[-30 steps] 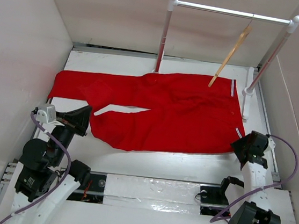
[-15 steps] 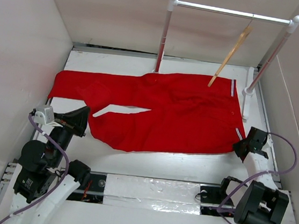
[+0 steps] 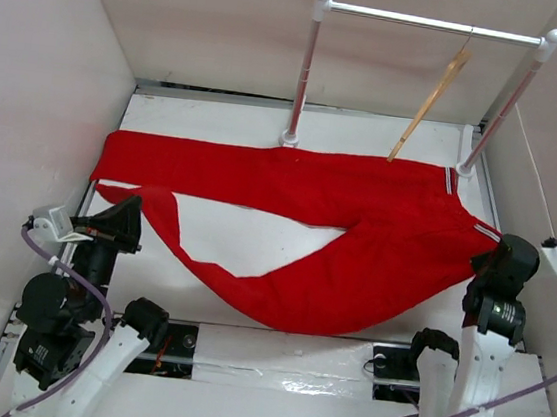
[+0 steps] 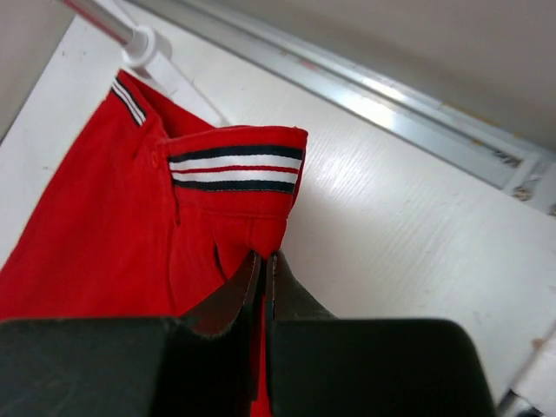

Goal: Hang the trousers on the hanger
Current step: Fold the trousers at the center of the board.

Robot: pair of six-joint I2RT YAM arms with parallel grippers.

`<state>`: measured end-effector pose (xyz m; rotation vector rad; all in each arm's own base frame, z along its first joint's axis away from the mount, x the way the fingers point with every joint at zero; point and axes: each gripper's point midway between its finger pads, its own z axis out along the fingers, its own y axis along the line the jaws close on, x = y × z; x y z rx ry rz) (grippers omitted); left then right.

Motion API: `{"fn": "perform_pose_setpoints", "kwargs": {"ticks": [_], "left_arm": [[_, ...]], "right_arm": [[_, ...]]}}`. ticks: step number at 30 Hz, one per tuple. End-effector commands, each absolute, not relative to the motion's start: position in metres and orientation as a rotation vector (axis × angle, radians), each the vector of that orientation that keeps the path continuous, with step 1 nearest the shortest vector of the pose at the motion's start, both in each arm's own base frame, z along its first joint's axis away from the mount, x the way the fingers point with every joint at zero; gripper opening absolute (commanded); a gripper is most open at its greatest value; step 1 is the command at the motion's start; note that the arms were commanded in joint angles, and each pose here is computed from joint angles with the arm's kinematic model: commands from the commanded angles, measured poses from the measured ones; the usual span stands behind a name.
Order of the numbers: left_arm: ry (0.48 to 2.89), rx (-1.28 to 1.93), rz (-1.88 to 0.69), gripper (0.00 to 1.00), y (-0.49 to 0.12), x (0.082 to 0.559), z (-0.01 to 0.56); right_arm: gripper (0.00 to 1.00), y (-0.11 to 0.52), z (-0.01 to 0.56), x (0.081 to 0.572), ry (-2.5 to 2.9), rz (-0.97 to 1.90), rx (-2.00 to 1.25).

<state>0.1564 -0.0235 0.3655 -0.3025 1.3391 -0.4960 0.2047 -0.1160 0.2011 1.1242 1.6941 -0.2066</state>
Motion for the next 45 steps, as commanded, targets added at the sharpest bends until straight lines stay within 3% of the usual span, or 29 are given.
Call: {"fn": "perform_pose_setpoints", "kwargs": {"ticks": [1, 11, 18, 25, 30, 38, 41, 45], "left_arm": [[1.249, -0.385, -0.475, 0.00, -0.004, 0.148, 0.391], [1.261, -0.493, -0.344, 0.00, 0.024, 0.150, 0.393], [1.327, -0.600, -0.236, 0.00, 0.033, 0.169, 0.371], [1.594, -0.599, 0.082, 0.00, 0.013, 0.238, 0.317], [1.645, -0.742, 0.275, 0.00, 0.048, 0.272, 0.298], [1.852, -1.136, 0.401, 0.00, 0.138, 0.289, 0.185], [1.858, -1.195, 0.591, 0.00, 0.158, 0.284, 0.185], [1.802, -1.191, 0.653, 0.00, 0.173, 0.303, 0.215]], "right_arm": [[0.00, -0.132, 0.234, 0.164, 1.598, -0.379, 1.154], [0.04, -0.127, 0.281, 0.113, 1.519, -0.466, 1.076], [0.03, -0.143, 0.286, 0.196, 1.630, -0.425, 0.991], [0.03, -0.154, 0.284, 0.263, 1.717, -0.362, 0.946], [0.05, -0.149, 0.295, 0.289, 1.698, -0.283, 0.864], [0.04, -0.143, 0.278, 0.325, 1.757, -0.211, 0.854], [0.04, -0.142, 0.273, 0.331, 1.733, -0.187, 0.849], [0.04, -0.136, 0.269, 0.354, 1.766, -0.123, 0.846]]}}
